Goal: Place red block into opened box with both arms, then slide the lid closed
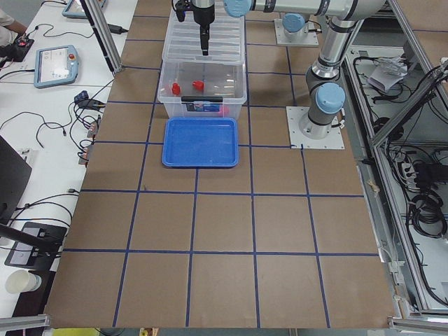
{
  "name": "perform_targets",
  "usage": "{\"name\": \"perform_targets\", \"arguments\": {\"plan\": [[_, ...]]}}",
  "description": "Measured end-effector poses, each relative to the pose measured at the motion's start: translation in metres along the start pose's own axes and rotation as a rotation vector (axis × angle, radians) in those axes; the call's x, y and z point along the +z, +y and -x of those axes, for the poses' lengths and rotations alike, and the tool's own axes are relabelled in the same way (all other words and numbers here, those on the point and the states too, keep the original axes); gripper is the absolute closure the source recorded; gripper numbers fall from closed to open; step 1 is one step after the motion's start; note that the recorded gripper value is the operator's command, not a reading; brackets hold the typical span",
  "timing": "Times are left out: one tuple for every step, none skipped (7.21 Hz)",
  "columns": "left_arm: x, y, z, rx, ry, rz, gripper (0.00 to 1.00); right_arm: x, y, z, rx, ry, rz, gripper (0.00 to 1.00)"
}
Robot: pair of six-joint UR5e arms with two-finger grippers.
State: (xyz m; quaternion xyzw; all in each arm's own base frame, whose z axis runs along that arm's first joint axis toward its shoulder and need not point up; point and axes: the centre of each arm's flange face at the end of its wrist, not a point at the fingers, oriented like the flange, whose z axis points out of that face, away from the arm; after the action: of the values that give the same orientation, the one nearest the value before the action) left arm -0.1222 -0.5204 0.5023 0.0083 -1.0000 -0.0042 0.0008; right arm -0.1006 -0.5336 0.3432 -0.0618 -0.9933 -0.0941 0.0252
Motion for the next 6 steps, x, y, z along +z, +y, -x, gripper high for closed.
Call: {"name": "perform_targets", "arguments": {"plan": [[0.001, 0.000, 0.000, -0.002, 0.000, 0.001, 0.00, -0.002, -0.001, 0.010, -0.016, 0.000, -0.008, 0.00], [0.002, 0.000, 0.000, -0.004, 0.000, 0.004, 0.00, -0.003, -0.002, 0.023, -0.038, 0.002, -0.013, 0.00], [0.004, 0.000, 0.000, -0.005, -0.001, 0.009, 0.00, -0.005, -0.001, 0.038, -0.057, 0.005, -0.017, 0.00], [0.005, 0.001, 0.000, -0.005, -0.001, 0.011, 0.00, -0.006, -0.001, 0.055, -0.060, 0.009, -0.021, 0.00], [0.005, 0.002, 0.000, -0.005, -0.001, 0.010, 0.00, -0.007, 0.000, 0.074, -0.044, 0.015, -0.024, 0.00], [0.004, 0.003, 0.000, -0.005, -0.001, 0.009, 0.00, -0.008, 0.002, 0.093, -0.029, 0.020, -0.028, 0.00]]}}
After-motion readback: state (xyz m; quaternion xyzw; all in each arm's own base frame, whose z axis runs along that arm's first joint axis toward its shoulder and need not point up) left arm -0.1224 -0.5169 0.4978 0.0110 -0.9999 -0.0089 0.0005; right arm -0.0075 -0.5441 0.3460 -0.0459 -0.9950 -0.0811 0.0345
